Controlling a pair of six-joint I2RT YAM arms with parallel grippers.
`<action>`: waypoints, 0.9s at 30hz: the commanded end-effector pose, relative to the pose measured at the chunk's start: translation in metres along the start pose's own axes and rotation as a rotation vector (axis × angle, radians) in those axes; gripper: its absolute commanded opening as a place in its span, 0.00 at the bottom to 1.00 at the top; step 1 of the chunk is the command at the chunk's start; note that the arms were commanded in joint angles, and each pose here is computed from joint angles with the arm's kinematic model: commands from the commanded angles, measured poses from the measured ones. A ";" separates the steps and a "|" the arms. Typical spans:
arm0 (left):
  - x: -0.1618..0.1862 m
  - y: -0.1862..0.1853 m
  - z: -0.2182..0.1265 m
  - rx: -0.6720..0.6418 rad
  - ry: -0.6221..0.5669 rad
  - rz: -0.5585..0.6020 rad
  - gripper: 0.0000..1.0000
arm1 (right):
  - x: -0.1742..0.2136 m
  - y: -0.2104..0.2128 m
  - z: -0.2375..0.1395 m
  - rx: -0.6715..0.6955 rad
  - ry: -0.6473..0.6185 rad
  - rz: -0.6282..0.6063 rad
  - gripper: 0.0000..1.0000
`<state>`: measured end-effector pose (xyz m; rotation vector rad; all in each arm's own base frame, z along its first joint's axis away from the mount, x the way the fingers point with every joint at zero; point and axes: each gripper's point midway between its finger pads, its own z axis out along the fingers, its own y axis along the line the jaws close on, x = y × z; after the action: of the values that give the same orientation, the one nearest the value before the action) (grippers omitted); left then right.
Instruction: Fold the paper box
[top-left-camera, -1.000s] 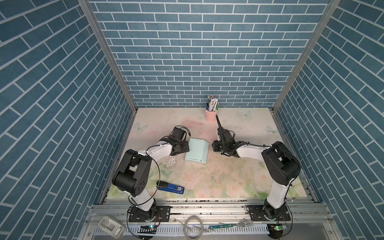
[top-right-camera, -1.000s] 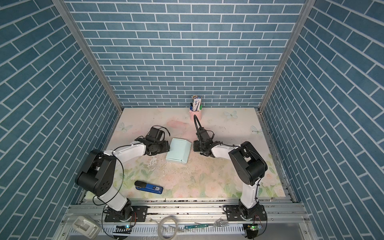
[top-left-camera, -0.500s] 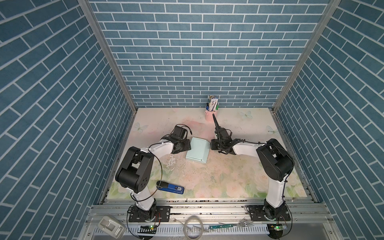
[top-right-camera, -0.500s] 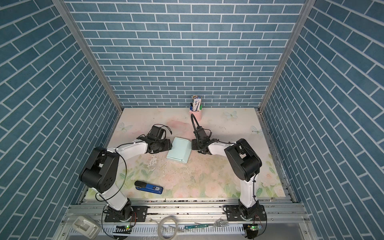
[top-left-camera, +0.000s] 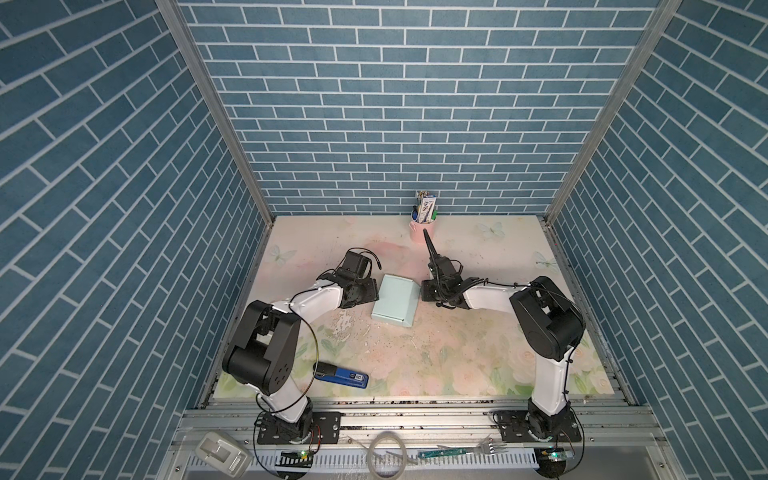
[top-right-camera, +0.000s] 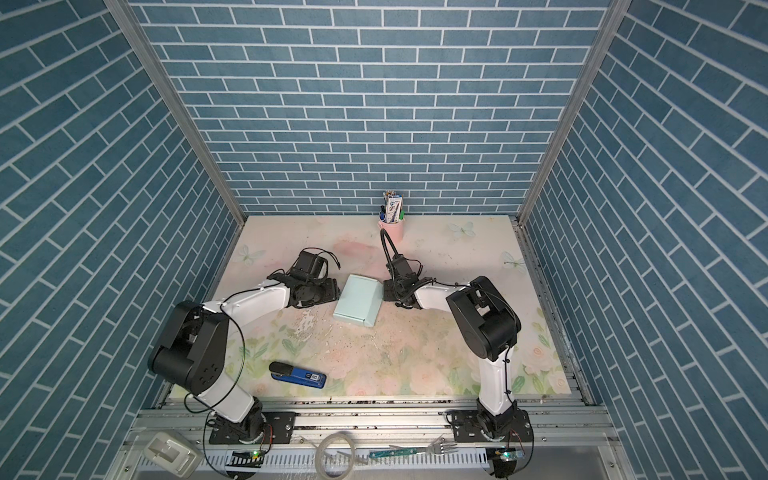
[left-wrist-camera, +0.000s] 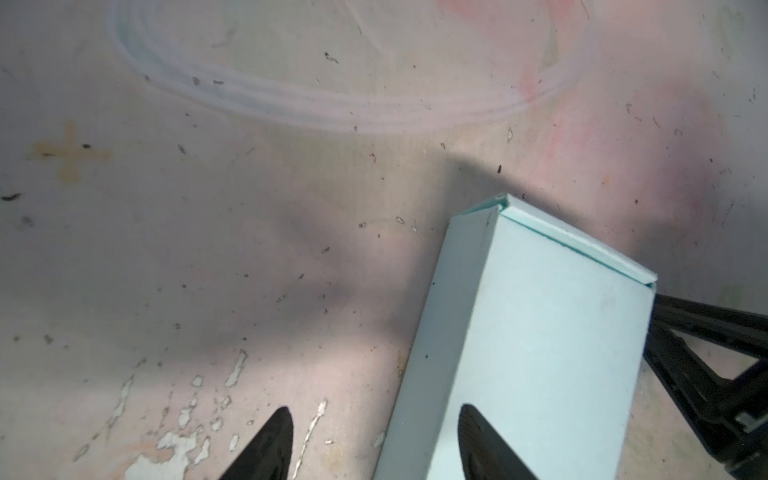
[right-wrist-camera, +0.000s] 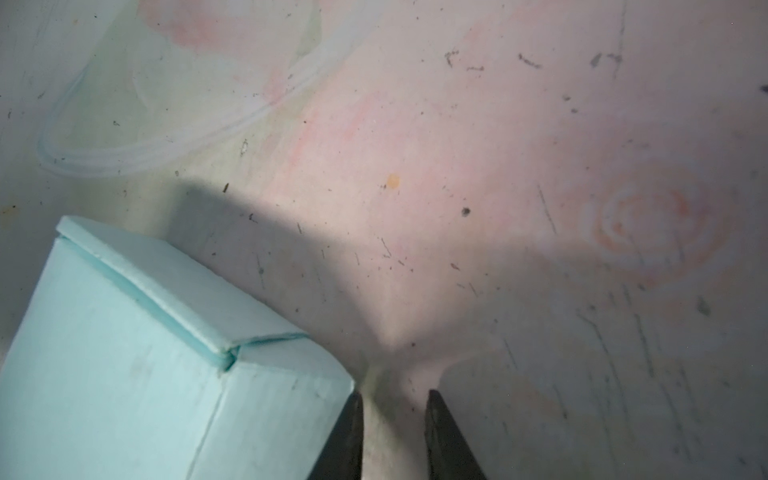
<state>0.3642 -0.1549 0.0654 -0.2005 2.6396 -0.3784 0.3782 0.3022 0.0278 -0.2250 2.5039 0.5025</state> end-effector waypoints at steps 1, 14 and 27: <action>-0.008 0.014 -0.008 -0.062 -0.012 0.007 0.65 | 0.002 -0.008 -0.009 0.027 -0.001 0.015 0.28; -0.001 0.018 0.037 -0.105 0.108 0.103 0.68 | 0.008 -0.004 0.000 0.014 0.020 0.035 0.28; 0.013 -0.022 0.059 -0.034 0.145 0.171 0.68 | 0.009 0.011 0.021 0.022 0.070 0.000 0.28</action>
<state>0.3893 -0.1760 0.0251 -0.0127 2.7463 -0.2735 0.3890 0.3186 0.0280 -0.2305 2.5060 0.4957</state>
